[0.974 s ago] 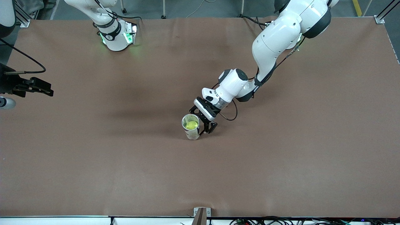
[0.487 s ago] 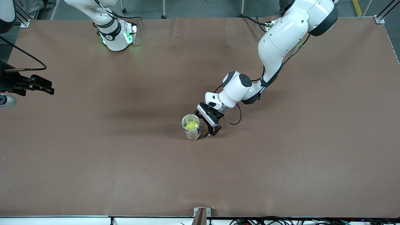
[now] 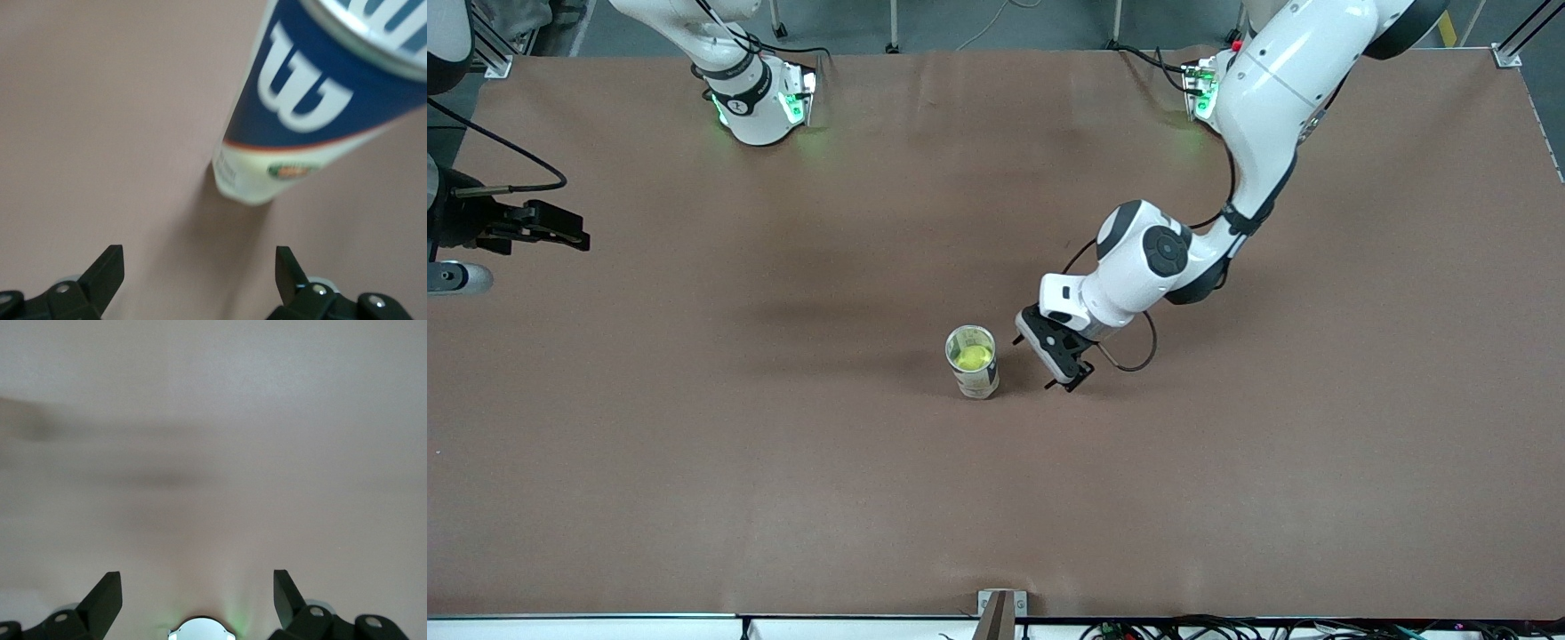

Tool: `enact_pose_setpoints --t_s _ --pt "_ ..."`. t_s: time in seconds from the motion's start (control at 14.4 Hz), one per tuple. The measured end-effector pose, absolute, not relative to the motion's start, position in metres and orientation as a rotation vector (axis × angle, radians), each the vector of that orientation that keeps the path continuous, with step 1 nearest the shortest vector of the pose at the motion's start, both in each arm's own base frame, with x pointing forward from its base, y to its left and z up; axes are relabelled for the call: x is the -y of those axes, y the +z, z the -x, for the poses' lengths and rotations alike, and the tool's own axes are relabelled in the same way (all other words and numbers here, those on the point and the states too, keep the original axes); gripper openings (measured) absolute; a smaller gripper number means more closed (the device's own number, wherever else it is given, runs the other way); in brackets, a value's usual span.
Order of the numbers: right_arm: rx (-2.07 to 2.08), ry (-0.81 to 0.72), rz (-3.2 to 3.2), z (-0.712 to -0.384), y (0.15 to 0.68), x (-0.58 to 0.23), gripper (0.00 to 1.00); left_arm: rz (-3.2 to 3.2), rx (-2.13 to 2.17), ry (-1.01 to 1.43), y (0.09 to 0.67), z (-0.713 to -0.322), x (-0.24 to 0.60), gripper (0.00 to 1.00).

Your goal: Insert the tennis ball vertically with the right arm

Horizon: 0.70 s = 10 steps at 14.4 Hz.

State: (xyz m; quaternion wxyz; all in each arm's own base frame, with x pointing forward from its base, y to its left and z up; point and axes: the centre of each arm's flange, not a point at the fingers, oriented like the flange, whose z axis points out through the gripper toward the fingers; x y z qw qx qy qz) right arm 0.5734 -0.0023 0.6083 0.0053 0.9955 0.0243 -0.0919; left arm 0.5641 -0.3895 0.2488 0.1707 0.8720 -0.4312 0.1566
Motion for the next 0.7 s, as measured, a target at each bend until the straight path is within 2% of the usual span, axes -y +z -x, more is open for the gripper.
enact_pose_setpoints --t_s 0.35,0.7 --pt "-0.113 -0.266 -3.114 -0.566 0.617 -0.012 1.0 -2.576 1.176 0.21 0.299 -0.606 0.312 1.0" --pt "-0.077 -0.234 -3.115 -0.554 0.631 0.0 1.0 -2.718 1.014 0.109 0.364 -0.649 0.253 1.0"
